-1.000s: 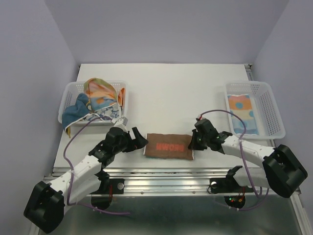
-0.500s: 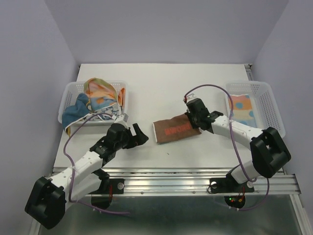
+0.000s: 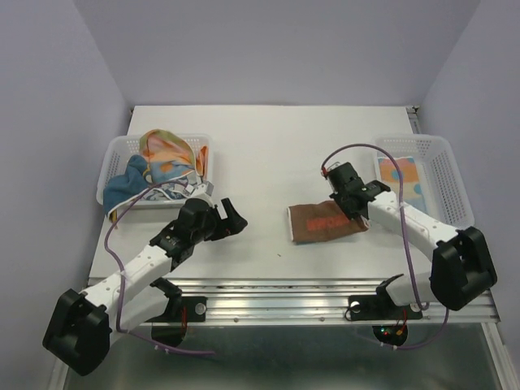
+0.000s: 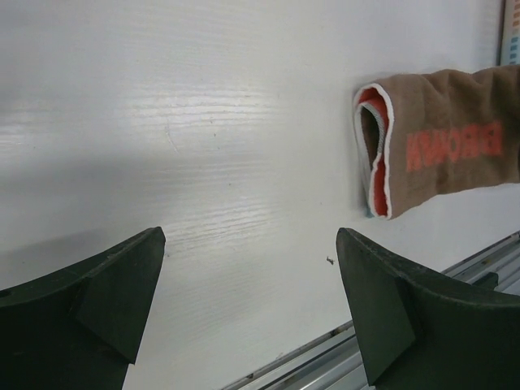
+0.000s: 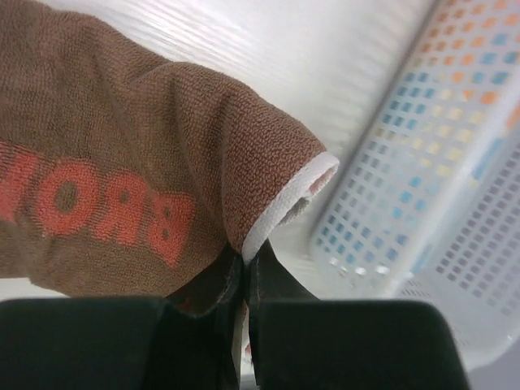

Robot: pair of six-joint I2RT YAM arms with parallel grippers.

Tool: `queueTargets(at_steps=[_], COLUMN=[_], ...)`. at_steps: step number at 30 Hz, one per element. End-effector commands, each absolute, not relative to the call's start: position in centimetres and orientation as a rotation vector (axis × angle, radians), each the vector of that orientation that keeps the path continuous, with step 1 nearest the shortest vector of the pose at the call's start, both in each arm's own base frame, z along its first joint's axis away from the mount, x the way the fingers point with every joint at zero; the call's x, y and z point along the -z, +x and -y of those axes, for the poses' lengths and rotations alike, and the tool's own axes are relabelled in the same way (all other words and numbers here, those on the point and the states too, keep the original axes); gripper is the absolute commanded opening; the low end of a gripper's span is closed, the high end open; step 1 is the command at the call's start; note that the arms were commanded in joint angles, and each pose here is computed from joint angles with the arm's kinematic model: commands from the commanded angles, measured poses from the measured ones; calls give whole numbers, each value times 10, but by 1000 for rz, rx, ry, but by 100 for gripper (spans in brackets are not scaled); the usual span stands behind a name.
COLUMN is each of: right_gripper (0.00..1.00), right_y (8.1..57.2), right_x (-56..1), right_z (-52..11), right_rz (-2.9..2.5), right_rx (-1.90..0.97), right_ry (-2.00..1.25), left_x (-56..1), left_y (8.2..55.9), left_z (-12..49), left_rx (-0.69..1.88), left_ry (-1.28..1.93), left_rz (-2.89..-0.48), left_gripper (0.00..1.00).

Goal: Fold and stack the towels
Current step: Neatly place the folded towel into the bin

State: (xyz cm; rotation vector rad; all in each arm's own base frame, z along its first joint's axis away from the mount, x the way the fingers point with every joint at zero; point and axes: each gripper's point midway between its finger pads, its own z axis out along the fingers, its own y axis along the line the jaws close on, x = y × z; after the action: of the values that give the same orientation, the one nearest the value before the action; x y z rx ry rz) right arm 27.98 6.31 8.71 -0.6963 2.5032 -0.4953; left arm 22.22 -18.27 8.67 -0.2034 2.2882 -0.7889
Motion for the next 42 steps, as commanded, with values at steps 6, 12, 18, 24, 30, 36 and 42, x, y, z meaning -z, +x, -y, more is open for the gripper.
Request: queueTargets(at_steps=[6, 12, 18, 24, 30, 36, 42], right_gripper=[1, 1, 1, 1, 1, 1, 1], right_y=[292, 308, 323, 328, 325, 296, 254], right_x=[-170, -227, -219, -194, -233, -239, -238], right_z=[-20, -29, -36, -29, -49, -25, -11], right_rz=[-2277, -2083, -2023, -1992, -1778, -1912, -1842], right_rx=[642, 622, 675, 791, 697, 734, 707], right_ry=[-827, -958, -1191, -1528, -1646, -1807, -1938], left_x=[-109, -124, -131, -110, -110, -117, -123], left_y=[243, 257, 269, 281, 291, 293, 294], left_z=[185, 185, 188, 185, 189, 186, 175], left_rx=[745, 711, 676, 568, 557, 531, 468], left_ry=[-175, -168, -182, -235, -261, -274, -299], left_rz=[-2231, -2198, -2208, -2296, -2309, -2301, -2291], left_gripper=[99, 99, 99, 99, 99, 99, 99])
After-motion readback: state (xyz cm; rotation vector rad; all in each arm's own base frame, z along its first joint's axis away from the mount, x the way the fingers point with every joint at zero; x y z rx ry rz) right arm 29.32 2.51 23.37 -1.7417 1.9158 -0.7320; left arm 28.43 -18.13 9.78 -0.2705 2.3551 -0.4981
